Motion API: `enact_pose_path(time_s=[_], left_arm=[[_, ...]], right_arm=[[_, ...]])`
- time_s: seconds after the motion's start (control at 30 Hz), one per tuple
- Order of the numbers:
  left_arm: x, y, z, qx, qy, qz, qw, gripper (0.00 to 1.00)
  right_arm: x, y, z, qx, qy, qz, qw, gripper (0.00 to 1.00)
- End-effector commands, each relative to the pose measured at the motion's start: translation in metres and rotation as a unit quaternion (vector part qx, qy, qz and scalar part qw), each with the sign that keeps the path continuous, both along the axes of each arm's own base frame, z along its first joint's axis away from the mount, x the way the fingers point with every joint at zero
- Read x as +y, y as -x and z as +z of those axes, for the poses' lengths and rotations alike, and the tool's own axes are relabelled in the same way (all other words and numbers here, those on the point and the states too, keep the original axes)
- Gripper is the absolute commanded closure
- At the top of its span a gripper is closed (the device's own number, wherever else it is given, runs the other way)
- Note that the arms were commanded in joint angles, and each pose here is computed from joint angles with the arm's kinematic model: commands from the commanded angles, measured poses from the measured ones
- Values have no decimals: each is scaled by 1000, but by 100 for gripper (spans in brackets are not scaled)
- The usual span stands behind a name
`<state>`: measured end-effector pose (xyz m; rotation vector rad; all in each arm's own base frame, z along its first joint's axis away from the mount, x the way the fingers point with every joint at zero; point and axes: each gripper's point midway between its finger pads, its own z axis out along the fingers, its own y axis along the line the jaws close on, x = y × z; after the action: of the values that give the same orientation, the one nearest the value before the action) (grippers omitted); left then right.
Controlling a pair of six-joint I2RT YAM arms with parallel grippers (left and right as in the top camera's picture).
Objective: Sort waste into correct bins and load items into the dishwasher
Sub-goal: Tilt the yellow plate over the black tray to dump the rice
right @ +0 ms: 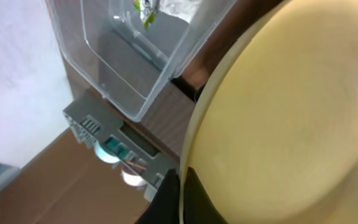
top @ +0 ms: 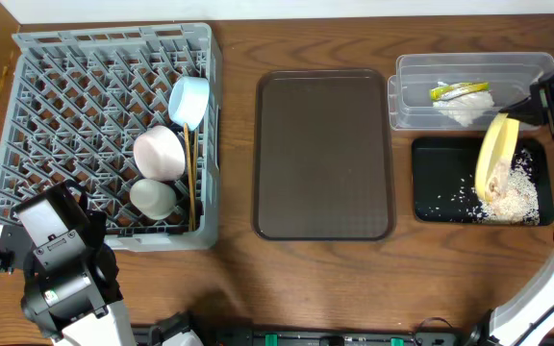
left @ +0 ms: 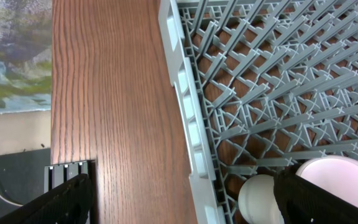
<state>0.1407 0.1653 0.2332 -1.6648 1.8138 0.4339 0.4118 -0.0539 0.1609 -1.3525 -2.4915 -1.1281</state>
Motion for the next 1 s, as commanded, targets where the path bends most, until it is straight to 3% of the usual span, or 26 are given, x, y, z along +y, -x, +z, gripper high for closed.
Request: enact_pose_path(time_s=[0.0, 0.53, 0.63, 0.73, 0.97], left_arm=[[2, 2, 6, -6, -7, 9, 1000, 6], [2, 2, 6, -6, -7, 9, 1000, 6], [2, 2, 6, -6, -7, 9, 1000, 6], [2, 2, 6, -6, -7, 9, 1000, 6], [2, 2, 6, -6, -7, 9, 1000, 6]], right_arm=[[-4, 3, 15, -32, -32, -5, 999, 99], [2, 7, 48, -106, -123, 10, 987, 99], [-6, -5, 46, -131, -106, 6, 986, 99], [1, 8, 48, -101, -126, 6, 987, 99], [-3, 2, 48, -120, -118, 7, 986, 99]])
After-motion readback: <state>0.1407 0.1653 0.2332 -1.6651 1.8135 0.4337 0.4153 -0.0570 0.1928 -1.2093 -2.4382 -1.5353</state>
